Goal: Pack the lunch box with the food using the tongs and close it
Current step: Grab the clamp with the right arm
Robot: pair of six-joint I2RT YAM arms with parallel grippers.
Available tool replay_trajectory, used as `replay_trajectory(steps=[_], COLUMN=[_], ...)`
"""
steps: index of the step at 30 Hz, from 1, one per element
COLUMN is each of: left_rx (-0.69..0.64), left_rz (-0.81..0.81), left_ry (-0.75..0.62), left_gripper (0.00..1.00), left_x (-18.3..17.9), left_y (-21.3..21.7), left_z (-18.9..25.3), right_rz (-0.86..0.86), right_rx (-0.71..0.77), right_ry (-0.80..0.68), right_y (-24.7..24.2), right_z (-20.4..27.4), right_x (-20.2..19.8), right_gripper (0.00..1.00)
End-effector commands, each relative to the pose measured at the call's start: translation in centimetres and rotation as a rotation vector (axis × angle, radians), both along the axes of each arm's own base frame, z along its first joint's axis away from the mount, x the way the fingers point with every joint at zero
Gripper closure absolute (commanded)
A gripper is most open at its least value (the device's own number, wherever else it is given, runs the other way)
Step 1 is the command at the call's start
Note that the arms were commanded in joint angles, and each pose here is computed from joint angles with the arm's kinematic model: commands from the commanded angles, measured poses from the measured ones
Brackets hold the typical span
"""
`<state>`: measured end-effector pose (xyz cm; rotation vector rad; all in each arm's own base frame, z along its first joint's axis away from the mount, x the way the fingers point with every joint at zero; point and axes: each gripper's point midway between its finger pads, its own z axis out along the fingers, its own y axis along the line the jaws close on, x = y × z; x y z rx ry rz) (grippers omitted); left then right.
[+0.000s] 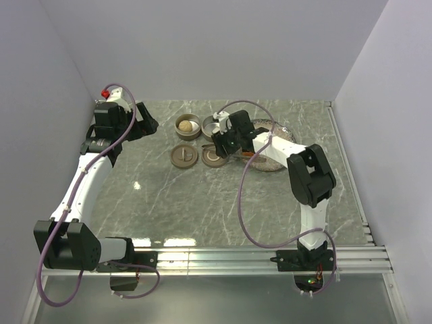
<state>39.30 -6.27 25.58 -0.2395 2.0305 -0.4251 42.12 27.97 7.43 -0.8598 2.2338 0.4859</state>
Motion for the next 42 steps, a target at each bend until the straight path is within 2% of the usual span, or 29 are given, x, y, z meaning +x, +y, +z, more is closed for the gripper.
replay_trajectory(steps=[1, 8, 9, 11, 12, 15, 20, 22, 24, 27, 36, 39, 42], left_rx=[0.011, 0.010, 0.009, 0.009, 0.011, 0.010, 0.012, 0.013, 0.014, 0.011, 0.006, 0.010, 0.005], left_rz=[0.001, 0.002, -0.003, -0.001, 0.000, 0.001, 0.001, 0.003, 0.003, 0.004, -0.001, 0.000, -0.007], left_ry=[-0.066, -0.061, -0.061, -0.061, -0.061, -0.061, -0.064, -0.068, -0.068, -0.073, -0.077, -0.075, -0.079], left_gripper=[0.02, 0.02, 0.02, 0.02, 0.02, 0.02, 0.02, 0.02, 0.02, 0.02, 0.02, 0.02, 0.02], left_x=[0.0, 0.1, 0.1, 0.1, 0.2, 0.1, 0.1, 0.1, 0.0, -0.1, -0.2, -0.3, -0.3], left_y=[0.1, 0.1, 0.0, 0.0, 0.1, 0.0, 0.1, 0.1, 0.1, 0.1, 0.0, 0.1, 0.0], left_z=[2.1, 1.9, 1.9, 2.0, 2.0, 2.0, 2.0, 2.1, 2.1, 2.1, 1.8, 1.6, 1.5], right_rz=[0.001, 0.006, 0.003, 0.000, -0.007, -0.016, -0.022, -0.028, -0.041, -0.067, -0.105, -0.182, -0.352], right_rx=[-0.005, -0.008, -0.011, -0.014, -0.018, -0.018, -0.023, -0.026, -0.025, -0.018, 0.053, 0.101, 0.197], right_ry=[0.000, 0.022, 0.024, 0.023, 0.019, 0.005, -0.001, -0.004, -0.027, -0.082, -0.154, -0.171, -0.134], right_y=[0.0, -0.1, -0.1, -0.1, -0.2, -0.2, -0.4, -0.5, -0.6, -1.1, -2.6, -4.2, -8.1], right_z=[-0.4, -1.4, -1.6, -1.5, -1.6, -1.2, -1.2, -1.2, -0.4, 1.5, 7.8, 10.0, 11.2], right_x=[0.9, 0.5, 0.6, 0.7, 0.8, 1.1, 1.4, 1.4, 1.6, 1.9, 1.4, 1.3, 2.2], right_gripper=[0.38, 0.48, 0.54, 0.56, 0.63, 0.71, 0.77, 0.90, 0.97, 1.00, 1.00, 1.00, 1.00])
